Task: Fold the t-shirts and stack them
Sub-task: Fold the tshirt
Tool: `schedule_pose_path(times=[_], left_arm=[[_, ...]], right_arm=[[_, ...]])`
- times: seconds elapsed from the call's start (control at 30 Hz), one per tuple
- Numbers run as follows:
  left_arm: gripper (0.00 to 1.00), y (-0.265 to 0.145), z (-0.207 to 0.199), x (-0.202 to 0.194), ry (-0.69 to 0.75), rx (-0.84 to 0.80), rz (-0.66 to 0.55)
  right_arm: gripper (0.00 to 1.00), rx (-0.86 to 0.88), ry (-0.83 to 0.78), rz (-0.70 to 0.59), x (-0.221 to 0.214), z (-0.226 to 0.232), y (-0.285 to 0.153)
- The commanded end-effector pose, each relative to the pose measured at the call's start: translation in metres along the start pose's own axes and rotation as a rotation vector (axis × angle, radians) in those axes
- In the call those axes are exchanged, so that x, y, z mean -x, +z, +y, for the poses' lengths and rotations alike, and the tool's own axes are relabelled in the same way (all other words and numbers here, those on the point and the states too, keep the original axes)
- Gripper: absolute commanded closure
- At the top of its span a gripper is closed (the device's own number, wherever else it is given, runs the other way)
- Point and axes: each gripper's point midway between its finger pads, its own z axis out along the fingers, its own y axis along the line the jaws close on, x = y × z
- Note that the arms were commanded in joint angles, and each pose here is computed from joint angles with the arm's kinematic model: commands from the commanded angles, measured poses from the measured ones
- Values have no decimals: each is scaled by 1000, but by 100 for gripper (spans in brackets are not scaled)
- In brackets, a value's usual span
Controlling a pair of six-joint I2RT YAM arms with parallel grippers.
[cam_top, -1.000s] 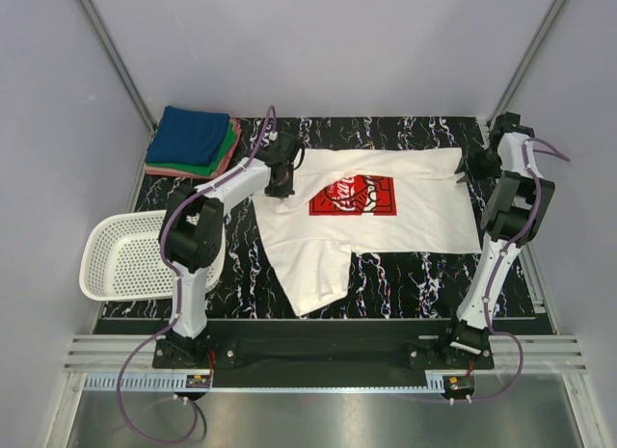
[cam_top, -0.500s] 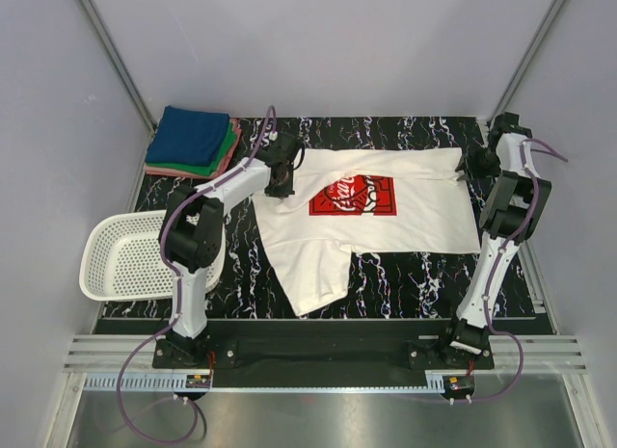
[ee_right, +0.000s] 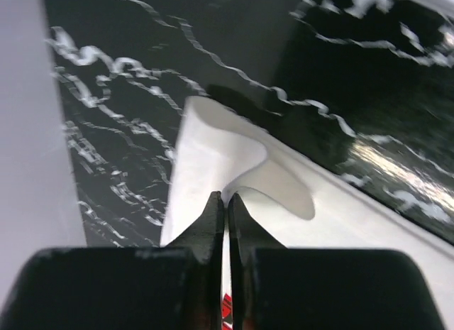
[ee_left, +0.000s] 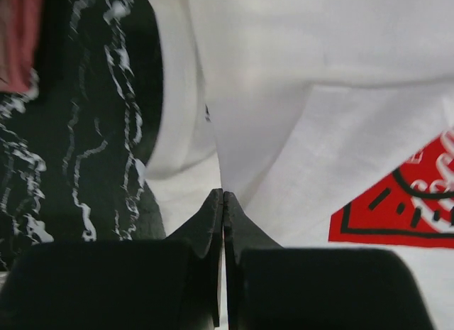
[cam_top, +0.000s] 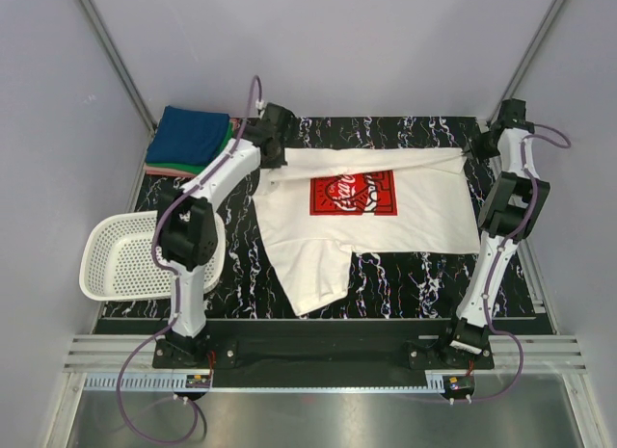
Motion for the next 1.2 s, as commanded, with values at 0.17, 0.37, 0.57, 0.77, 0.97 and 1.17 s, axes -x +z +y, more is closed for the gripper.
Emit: schedule_pose_path(times=[0.17, 0.37, 0.57, 0.77, 0.97, 1.17], left_arm=[[100, -54, 68, 97, -145, 65, -207], [100, -57, 74, 103, -117, 76, -226], [100, -77, 71, 154, -170, -44, -380], [70, -70, -3, 112, 4, -307, -289], [58, -24, -29, 69, 58, -300, -137], [57, 9, -41, 54, 69, -330, -96]], right_arm=[[100, 363, -326, -218, 45, 91, -68], [100, 496, -416, -199, 39, 116, -81], [100, 699, -469, -210, 32, 151, -114], [100, 678, -444, -121, 11, 129, -98], [100, 699, -440, -72, -8, 112, -95], [100, 701, -468, -49, -15, 106, -95]])
